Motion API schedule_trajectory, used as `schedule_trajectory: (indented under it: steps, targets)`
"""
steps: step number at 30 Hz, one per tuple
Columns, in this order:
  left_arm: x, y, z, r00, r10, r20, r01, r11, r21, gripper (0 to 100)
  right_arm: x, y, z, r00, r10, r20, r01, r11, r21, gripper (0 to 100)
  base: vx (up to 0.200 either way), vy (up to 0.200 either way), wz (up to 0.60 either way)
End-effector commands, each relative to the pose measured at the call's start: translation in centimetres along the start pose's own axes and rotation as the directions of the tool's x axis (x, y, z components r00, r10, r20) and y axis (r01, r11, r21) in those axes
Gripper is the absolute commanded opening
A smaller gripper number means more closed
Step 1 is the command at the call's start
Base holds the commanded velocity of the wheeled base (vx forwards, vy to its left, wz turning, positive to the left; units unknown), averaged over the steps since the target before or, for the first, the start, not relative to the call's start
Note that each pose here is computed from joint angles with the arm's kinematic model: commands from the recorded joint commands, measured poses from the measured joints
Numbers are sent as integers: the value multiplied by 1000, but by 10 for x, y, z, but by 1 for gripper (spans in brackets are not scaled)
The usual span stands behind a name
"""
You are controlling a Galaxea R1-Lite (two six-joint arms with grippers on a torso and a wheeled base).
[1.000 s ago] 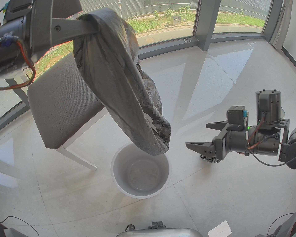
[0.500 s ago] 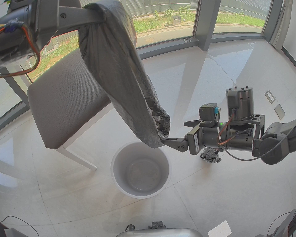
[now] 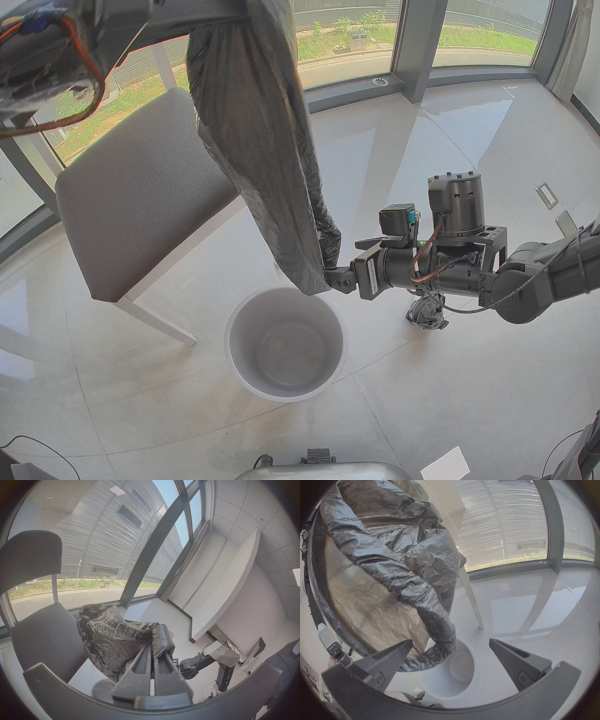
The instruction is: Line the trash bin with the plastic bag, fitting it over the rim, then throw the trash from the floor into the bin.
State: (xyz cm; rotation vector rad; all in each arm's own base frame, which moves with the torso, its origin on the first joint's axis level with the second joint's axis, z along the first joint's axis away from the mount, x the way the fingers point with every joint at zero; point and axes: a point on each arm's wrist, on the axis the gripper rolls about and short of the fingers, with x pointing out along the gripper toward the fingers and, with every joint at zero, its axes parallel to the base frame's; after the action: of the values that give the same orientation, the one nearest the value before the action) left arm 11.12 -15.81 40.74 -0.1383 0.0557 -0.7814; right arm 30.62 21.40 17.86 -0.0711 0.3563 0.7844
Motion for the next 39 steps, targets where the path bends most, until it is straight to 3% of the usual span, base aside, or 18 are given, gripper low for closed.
schedule_trajectory:
  steps: [1, 9, 24, 25, 36, 39]
  targets:
    - [3, -1, -1, 1000, -2, -5, 2, 1000, -1, 0, 10, -2, 2, 1000, 0, 7, 0, 1000, 0, 100, 0, 0, 0]
    - [2, 0, -2, 1000, 0, -6, 0, 1000, -21, 0, 19, -1, 18, 998, -20, 56, 19, 1000, 23, 100, 0, 0, 0]
    - [4, -1, 1, 1000, 10, 21, -9, 999, -39, 0, 29, 9, 0, 1000, 7, 0, -7, 1000, 24, 100, 0, 0, 0]
    - [4, -1, 1, 1000, 10, 23, -9, 999, -39, 0, 29, 9, 0, 1000, 7, 1, -7, 1000, 23, 0, 0, 0, 0]
    - [5, 1, 0, 1000, 23, 17, -22, 999, -40, 0, 19, 8, -4, 999, -44, -24, 45, 999, 23, 0, 0, 0, 0]
    - [10, 4, -11, 997, 73, -21, -74, 996, -56, 0, -8, 11, -12, 998, -50, -49, 51, 998, 22, 0, 0, 0, 0]
